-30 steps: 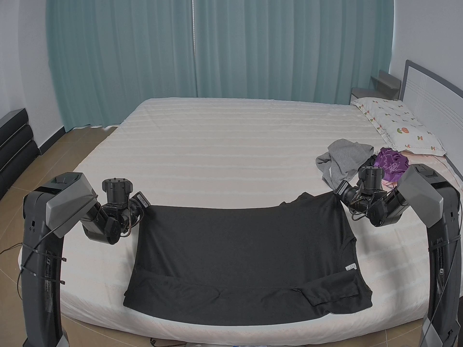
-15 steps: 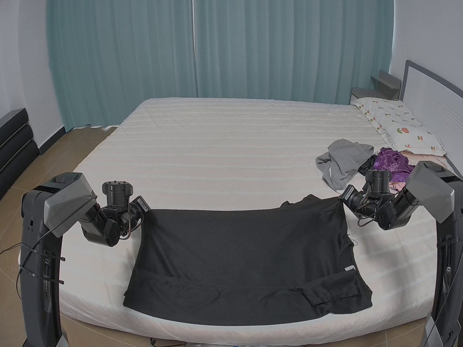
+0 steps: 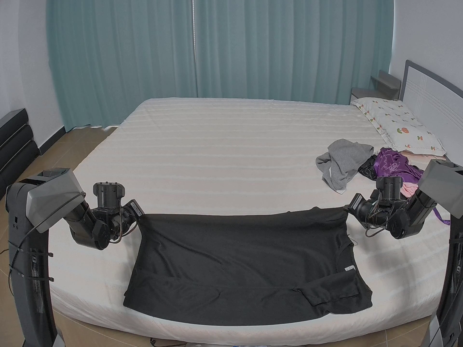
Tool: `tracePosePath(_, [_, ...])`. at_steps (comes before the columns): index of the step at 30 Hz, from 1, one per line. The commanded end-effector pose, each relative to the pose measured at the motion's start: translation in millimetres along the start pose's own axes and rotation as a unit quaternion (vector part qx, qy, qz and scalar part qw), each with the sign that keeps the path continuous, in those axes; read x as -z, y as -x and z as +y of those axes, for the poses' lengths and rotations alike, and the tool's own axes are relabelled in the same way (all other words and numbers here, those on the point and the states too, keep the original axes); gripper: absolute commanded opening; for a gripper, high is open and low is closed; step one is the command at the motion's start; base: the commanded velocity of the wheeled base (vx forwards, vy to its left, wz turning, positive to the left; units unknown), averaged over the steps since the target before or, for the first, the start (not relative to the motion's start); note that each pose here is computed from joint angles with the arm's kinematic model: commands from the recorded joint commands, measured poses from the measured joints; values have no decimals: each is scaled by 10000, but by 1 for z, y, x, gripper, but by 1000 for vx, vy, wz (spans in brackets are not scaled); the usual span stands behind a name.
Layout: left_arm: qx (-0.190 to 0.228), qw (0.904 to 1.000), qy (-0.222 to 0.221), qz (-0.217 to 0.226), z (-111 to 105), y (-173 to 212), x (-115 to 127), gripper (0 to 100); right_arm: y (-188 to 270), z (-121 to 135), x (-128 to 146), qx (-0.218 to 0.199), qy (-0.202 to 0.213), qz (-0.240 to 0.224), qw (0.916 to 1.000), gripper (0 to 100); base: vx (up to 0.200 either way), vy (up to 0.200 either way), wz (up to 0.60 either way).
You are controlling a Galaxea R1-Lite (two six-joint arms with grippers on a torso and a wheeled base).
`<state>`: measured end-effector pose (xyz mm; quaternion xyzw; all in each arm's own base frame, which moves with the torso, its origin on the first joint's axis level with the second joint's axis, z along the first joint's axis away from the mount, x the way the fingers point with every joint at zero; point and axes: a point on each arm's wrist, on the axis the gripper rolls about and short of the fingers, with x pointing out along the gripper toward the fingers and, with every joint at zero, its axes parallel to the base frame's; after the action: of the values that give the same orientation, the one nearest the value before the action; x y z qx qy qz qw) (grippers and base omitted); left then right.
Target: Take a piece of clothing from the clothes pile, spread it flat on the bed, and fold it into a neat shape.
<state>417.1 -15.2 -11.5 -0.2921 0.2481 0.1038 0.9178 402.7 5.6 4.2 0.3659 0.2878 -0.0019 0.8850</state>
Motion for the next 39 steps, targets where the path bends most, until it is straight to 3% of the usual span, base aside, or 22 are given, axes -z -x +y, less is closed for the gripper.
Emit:
tracePosePath(1, [22,10000,-24,86,0,21,-2,0,21,-1,4,15,9,21,10000,0,0,0,0])
tracePosePath(5, [-50,9998,-45,204,5,29,4,0,33,-5,9,11,-9,60,10000,0,0,0,0])
tracePosePath(9, [-140,9993,-64,337,13,37,13,0,52,-12,20,-58,-52,403,9992,0,0,0,0])
tracePosePath(19, [-322,9955,-254,855,37,58,46,0,60,-37,51,380,181,1001,9941,0,0,0,0])
tracePosePath(32, [-399,9928,-288,1090,44,76,55,0,66,-47,59,524,271,1157,9915,0,0,0,0])
tracePosePath(39, [-486,9888,-575,1287,51,79,64,0,64,-51,68,578,613,1338,9874,0,0,0,0])
